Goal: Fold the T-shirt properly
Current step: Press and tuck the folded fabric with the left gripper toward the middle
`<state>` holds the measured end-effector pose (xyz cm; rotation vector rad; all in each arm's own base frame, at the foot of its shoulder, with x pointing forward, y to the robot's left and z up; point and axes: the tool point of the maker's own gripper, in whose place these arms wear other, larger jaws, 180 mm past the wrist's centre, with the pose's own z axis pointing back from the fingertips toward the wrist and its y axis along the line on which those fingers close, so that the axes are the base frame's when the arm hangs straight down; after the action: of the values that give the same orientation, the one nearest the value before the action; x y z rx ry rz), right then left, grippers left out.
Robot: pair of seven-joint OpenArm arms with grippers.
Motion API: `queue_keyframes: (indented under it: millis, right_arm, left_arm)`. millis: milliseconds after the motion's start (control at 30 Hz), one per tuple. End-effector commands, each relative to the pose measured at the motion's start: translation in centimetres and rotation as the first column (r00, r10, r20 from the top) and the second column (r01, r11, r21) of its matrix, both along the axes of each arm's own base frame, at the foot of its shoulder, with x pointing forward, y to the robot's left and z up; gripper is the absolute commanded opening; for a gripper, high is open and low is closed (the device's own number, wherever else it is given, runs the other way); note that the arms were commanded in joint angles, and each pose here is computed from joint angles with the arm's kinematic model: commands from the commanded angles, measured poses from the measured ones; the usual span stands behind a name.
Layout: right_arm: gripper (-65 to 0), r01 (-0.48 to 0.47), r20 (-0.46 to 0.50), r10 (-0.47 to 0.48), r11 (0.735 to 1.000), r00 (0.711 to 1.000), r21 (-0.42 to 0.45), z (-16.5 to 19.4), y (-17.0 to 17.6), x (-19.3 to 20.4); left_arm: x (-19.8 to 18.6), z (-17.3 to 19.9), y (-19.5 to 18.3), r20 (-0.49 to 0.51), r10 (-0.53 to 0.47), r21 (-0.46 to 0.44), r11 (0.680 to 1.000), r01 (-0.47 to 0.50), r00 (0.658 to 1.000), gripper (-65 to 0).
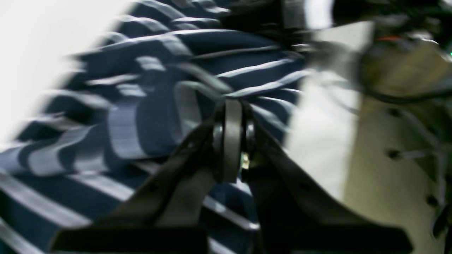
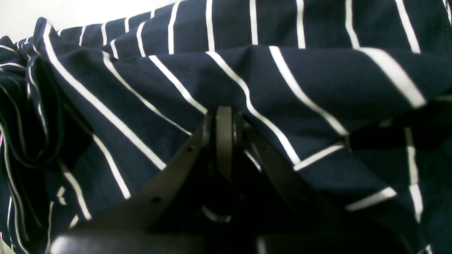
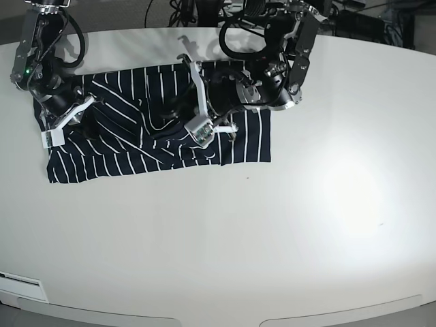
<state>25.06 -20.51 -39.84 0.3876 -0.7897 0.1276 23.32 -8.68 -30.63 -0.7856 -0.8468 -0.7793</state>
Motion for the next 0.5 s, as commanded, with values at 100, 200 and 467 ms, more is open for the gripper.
queue_keyframes:
  millis: [100, 200, 467]
  right_arm:
    - [-65.0, -0.025, -0.050, 0.023, 0.999, 0.998, -0.047, -0.7, -0.5, -0.8]
    - [-65.0, -0.025, -0.050, 0.023, 0.999, 0.999, -0.046, -0.7, -0.5, -0.8]
    - [-65.0, -0.024, -0.050, 0.022, 0.999, 0.999, -0.046, -0.7, -0.5, -0.8]
  left_arm:
    - [0.7, 3.2, 0.8, 0.077, -0.039, -0.092, 0.995, 0.046, 0.996, -65.0]
    - [-0.3, 4.4, 1.9, 0.041, -0.086, -0.134, 0.987, 0.090, 0.996, -65.0]
    - [-1.1, -0.4, 6.8, -0.031, -0.110, 0.130, 0.985, 0.113, 0.993, -65.0]
